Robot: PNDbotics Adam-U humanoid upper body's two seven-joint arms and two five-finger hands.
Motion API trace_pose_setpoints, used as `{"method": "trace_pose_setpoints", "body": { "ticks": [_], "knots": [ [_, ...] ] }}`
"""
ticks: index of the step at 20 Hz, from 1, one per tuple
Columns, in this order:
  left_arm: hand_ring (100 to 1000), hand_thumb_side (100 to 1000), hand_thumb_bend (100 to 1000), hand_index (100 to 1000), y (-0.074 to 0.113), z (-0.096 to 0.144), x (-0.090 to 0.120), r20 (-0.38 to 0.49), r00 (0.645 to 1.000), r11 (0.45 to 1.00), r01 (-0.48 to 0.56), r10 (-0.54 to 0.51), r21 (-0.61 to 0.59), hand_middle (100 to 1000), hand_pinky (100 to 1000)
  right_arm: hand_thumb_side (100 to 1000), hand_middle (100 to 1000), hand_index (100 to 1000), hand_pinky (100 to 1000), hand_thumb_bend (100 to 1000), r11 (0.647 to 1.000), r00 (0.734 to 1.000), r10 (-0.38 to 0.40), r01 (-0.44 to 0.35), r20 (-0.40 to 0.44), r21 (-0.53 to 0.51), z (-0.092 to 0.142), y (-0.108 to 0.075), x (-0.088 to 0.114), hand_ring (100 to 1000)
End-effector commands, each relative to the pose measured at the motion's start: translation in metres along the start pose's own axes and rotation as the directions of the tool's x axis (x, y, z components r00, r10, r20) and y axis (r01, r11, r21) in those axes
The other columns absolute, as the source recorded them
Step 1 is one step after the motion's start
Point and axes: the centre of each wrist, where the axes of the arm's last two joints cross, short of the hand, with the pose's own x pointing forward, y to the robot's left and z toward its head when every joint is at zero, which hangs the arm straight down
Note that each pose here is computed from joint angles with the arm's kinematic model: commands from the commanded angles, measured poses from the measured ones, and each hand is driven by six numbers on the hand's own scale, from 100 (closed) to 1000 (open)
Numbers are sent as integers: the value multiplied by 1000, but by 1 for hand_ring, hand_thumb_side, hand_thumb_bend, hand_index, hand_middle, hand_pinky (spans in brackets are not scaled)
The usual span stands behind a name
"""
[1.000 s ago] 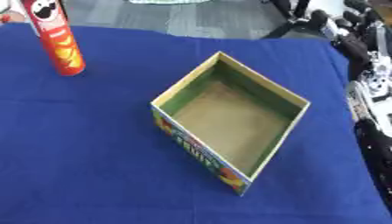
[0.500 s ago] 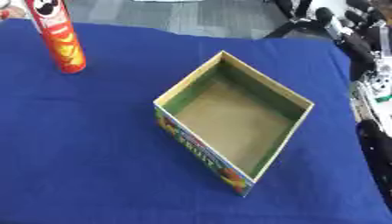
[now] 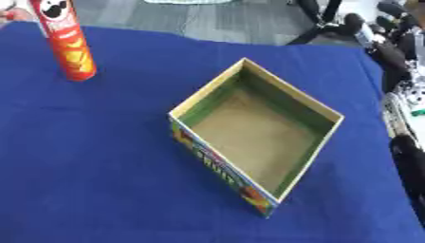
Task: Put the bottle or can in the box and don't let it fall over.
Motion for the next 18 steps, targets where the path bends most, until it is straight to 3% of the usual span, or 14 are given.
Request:
{"method": "trace_pose_setpoints", "body": {
  "ticks": [1, 18],
  "knots": [
    [1000, 495, 648, 928, 5, -10, 12, 27, 999, 999, 34, -34, 10, 973, 822, 335, 1000, 783, 737, 767, 1000, 999, -8, 8, 45, 10, -7, 0, 14, 954],
    [1000, 497, 646, 923, -15, -37, 32, 57, 997, 999, 53, -54, 12, 972, 825, 331, 1000, 783, 737, 766, 999, 998, -28, 26, 58, 34, -9, 8, 19, 955]
  ]
}}
